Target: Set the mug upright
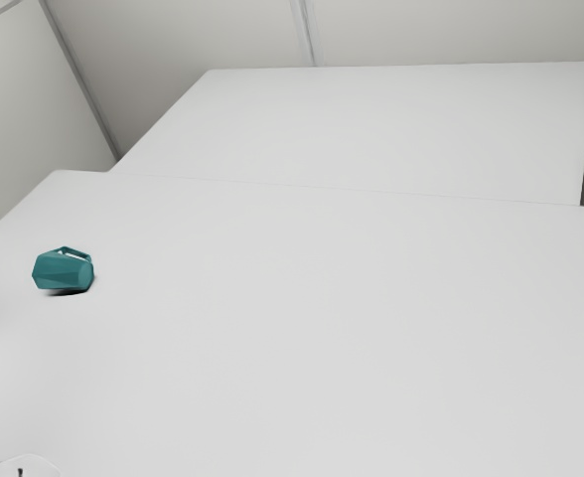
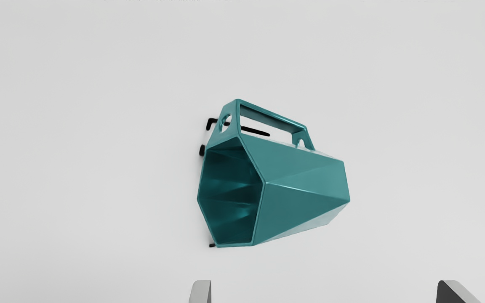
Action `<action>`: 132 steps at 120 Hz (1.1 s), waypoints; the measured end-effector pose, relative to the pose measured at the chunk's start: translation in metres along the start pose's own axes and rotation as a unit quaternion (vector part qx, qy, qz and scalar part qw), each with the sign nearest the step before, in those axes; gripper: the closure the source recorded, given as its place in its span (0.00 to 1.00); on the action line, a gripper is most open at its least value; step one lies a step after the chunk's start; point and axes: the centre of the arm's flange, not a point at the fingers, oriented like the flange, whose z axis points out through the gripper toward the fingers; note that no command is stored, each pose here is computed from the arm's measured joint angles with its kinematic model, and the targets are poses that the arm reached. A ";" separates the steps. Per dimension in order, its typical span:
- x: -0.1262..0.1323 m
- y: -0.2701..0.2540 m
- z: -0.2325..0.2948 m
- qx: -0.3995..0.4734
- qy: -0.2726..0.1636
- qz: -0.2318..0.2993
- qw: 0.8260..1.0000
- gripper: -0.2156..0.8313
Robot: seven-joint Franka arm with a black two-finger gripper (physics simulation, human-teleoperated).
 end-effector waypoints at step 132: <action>-0.014 -0.063 0.093 -0.150 0.040 -0.034 0.987 0.23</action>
